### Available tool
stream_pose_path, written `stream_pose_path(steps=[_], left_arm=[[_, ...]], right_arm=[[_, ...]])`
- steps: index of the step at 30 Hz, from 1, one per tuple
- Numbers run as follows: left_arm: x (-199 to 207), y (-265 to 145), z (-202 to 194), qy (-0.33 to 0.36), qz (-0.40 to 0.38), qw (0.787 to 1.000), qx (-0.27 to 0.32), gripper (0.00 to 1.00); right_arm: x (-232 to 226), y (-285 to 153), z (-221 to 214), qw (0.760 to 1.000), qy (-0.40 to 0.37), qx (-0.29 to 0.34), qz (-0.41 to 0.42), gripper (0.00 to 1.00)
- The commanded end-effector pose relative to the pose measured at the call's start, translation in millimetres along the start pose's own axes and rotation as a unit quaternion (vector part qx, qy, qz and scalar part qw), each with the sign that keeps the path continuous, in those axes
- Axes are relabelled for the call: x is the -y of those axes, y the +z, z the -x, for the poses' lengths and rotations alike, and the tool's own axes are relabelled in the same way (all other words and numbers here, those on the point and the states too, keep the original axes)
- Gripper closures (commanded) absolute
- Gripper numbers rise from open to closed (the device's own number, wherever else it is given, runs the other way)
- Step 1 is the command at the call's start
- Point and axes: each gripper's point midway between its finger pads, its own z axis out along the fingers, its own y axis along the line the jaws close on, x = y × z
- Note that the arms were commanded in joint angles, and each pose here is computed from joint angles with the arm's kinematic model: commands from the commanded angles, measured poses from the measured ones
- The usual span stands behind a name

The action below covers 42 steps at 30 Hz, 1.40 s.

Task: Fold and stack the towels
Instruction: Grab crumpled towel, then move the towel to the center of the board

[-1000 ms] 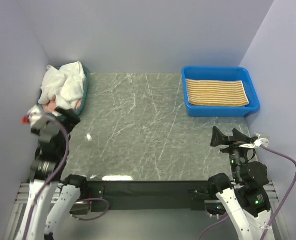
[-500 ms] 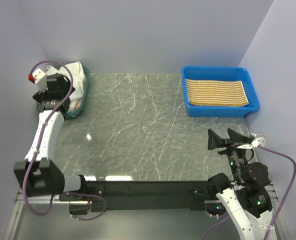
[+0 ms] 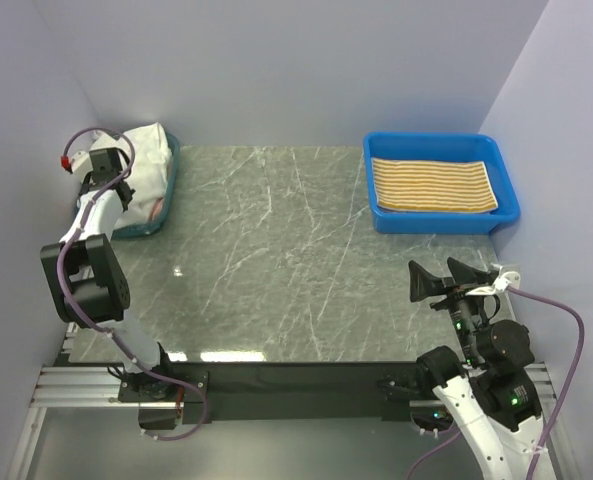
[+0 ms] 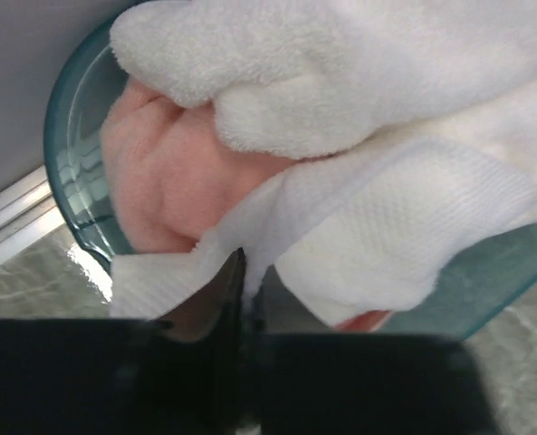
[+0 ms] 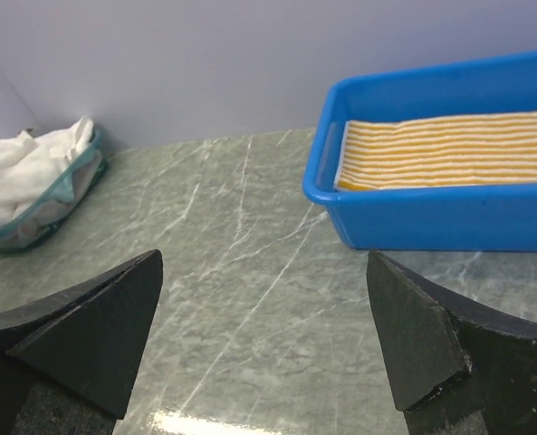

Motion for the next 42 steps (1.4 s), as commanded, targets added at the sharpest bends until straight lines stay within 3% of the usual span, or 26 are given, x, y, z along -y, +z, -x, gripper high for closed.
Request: stream_pose_path(steps=[1, 9, 13, 15, 21, 25, 30, 31, 33, 34, 36, 37, 39, 40, 41, 42], left_arm=[[34, -30, 57, -0.030, -0.064, 0.996, 0.056, 0.99], [66, -123, 134, -0.069, -0.154, 0.976, 0.134, 0.99], [111, -195, 168, -0.076, -0.248, 0.952, 0.163, 1.00], [142, -231, 164, -0.064, -0.309, 0.936, 0.159, 1.00], [214, -350, 169, -0.040, -0.482, 0.861, 0.157, 1.00], [246, -438, 160, -0.018, -0.591, 0.792, 0.150, 1.00], [258, -538, 106, 0.021, -0.700, 0.706, 0.104, 1.00], [258, -566, 79, 0.040, -0.730, 0.678, 0.077, 1.00], [251, -594, 49, 0.059, -0.751, 0.656, 0.056, 1.00], [248, -615, 5, 0.092, -0.768, 0.634, 0.025, 1.00], [237, -635, -29, 0.110, -0.776, 0.620, 0.008, 1.00], [229, -646, -77, 0.147, -0.782, 0.606, -0.024, 0.98], [218, -636, -134, 0.184, -0.770, 0.608, -0.062, 0.83], [207, -641, -161, 0.198, -0.771, 0.599, -0.088, 0.78], [202, -636, -180, 0.209, -0.766, 0.599, -0.105, 0.68], [196, -632, -195, 0.215, -0.765, 0.595, -0.121, 0.64]], right_arm=[[-5, -33, 34, 0.995, 0.016, 0.097, 0.036, 0.00], [-6, -31, 33, 0.995, 0.015, 0.095, 0.038, 0.00], [-7, -32, 35, 0.994, 0.014, 0.097, 0.041, 0.00], [-7, -32, 35, 0.994, 0.013, 0.097, 0.041, 0.00], [-9, -32, 35, 0.994, 0.012, 0.096, 0.047, 0.00], [-8, -32, 36, 0.994, 0.009, 0.097, 0.045, 0.00], [-9, -32, 40, 0.994, 0.006, 0.097, 0.046, 0.00], [-9, -32, 41, 0.994, 0.005, 0.096, 0.044, 0.00], [-7, -33, 46, 0.995, 0.006, 0.096, 0.035, 0.00], [-6, -33, 48, 0.995, 0.006, 0.095, 0.032, 0.00], [-5, -33, 53, 0.995, 0.005, 0.095, 0.025, 0.00], [-5, -33, 55, 0.995, 0.002, 0.094, 0.025, 0.00], [-7, -32, 60, 0.996, -0.002, 0.090, 0.025, 0.00], [-9, -32, 59, 0.996, -0.004, 0.084, 0.028, 0.00], [-10, -31, 60, 0.996, -0.005, 0.080, 0.031, 0.00], [-12, -30, 61, 0.997, -0.007, 0.074, 0.033, 0.00]])
